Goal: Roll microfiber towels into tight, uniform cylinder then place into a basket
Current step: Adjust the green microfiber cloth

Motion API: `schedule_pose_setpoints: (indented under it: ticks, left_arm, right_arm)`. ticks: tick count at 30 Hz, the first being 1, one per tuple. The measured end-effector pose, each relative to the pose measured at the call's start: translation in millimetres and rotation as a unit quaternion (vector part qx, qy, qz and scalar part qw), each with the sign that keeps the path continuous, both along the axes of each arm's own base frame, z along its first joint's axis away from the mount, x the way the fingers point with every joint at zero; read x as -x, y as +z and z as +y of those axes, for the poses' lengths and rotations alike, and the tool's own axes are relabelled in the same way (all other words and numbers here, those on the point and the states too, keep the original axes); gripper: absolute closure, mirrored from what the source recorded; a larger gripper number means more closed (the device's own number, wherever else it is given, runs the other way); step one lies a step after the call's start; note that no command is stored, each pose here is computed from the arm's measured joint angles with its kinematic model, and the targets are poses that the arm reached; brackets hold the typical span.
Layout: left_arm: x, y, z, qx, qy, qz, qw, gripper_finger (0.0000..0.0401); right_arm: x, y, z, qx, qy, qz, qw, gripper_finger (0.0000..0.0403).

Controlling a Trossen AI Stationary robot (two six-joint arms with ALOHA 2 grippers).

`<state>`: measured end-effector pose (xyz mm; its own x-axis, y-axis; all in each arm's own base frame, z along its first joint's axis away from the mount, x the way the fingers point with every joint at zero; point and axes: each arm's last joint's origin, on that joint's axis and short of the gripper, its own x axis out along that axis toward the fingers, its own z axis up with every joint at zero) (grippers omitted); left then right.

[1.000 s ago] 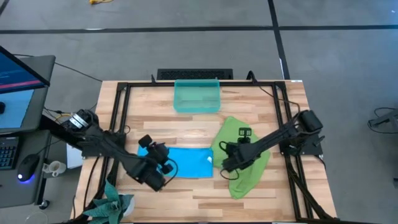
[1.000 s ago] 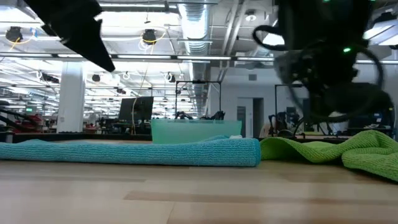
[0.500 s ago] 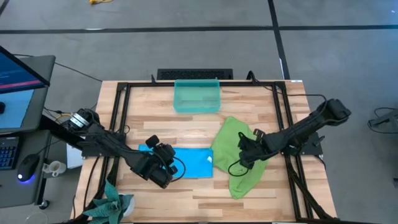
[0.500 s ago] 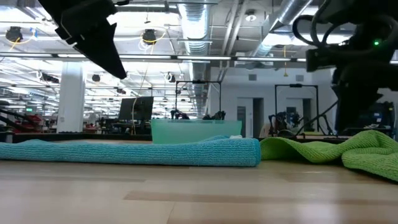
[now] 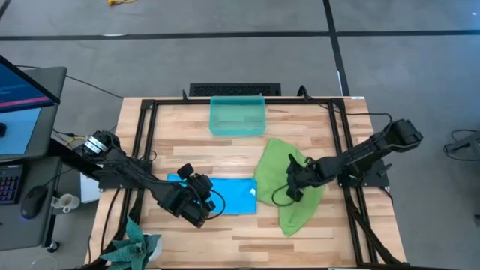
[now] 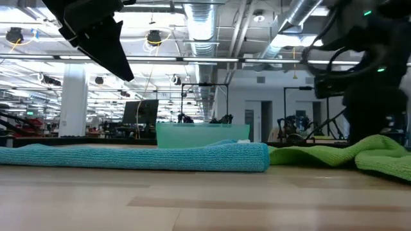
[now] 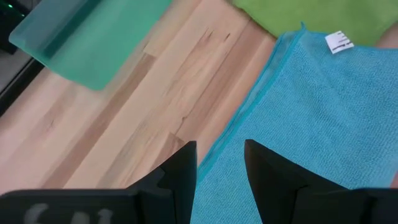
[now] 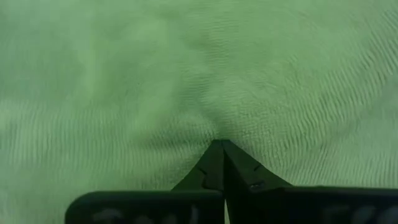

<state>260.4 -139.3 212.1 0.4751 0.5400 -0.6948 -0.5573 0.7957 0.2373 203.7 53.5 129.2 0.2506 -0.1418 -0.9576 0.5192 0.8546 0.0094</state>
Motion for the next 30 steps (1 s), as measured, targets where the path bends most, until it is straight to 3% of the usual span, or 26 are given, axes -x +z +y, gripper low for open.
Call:
schedule_pose_setpoints:
  ticks: [16, 30]
  left_arm:
    - [0, 0, 0, 0.0, 0.0, 0.001, 1.0, 0.0273]
    - [0, 0, 0, 0.0, 0.0, 0.003, 1.0, 0.0273]
  right_arm:
    - [-3, 0, -95, 0.025, -0.173, 0.022, 0.984, 0.0389]
    - [24, 1, -167, 0.063, -0.291, 0.045, 0.954, 0.0385]
